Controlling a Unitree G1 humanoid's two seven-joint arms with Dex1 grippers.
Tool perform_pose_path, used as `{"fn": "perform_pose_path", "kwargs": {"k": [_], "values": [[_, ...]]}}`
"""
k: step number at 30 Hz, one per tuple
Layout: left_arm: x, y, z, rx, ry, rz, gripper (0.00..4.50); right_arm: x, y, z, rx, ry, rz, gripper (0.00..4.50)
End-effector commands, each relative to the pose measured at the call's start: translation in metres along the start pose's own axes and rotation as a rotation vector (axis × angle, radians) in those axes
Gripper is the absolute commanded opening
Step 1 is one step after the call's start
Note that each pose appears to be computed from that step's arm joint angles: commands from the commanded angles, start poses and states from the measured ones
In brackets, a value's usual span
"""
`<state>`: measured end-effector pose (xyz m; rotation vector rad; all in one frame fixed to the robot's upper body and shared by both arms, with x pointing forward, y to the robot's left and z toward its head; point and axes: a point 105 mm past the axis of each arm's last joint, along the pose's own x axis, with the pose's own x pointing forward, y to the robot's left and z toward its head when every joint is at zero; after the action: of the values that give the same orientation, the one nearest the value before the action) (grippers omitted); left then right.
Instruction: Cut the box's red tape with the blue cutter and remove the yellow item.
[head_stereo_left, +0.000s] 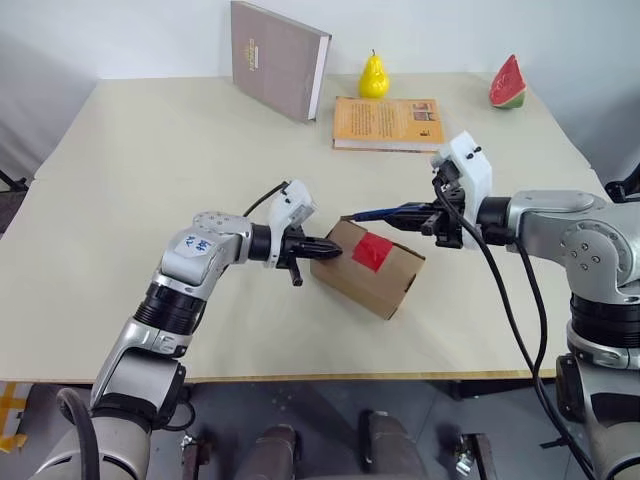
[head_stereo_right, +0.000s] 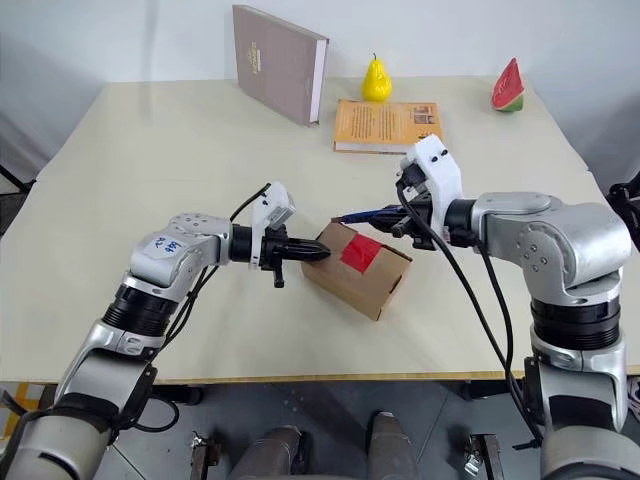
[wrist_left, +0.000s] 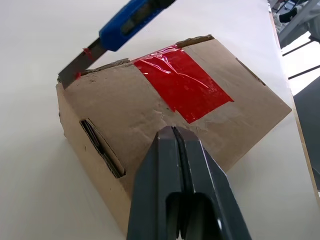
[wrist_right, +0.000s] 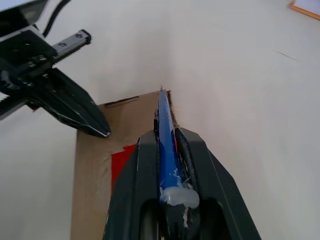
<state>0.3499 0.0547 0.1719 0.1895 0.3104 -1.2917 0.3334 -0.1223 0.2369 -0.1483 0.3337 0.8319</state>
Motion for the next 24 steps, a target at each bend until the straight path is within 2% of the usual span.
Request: {"fn": "perform_pose_path", "kwargs": {"k": [1,6,12,15,20,24], "values": [[0.001,0.001,-0.001,0.000,0.016,-0.005,0.00,-0.008,-0.003,0.019,-0.020,-0.086,-0.025,0.15],[0.001,0.002,-0.001,0.006,0.020,-0.006,0.00,-0.004,-0.004,-0.002,-0.010,-0.019,-0.015,0.15],[0.001,0.006,0.000,0.010,0.019,0.012,0.00,-0.007,-0.002,-0.011,-0.013,0.010,0.009,0.15],[0.001,0.007,0.000,0.008,0.020,0.021,0.00,-0.009,-0.004,-0.011,-0.018,0.009,0.002,0.15],[0.002,0.009,0.000,0.007,0.022,0.031,0.00,-0.012,-0.005,0.013,-0.021,-0.083,-0.002,0.15],[0.002,0.009,0.000,0.007,0.025,0.031,0.00,-0.010,-0.004,0.004,-0.028,-0.045,0.003,0.15]]}}
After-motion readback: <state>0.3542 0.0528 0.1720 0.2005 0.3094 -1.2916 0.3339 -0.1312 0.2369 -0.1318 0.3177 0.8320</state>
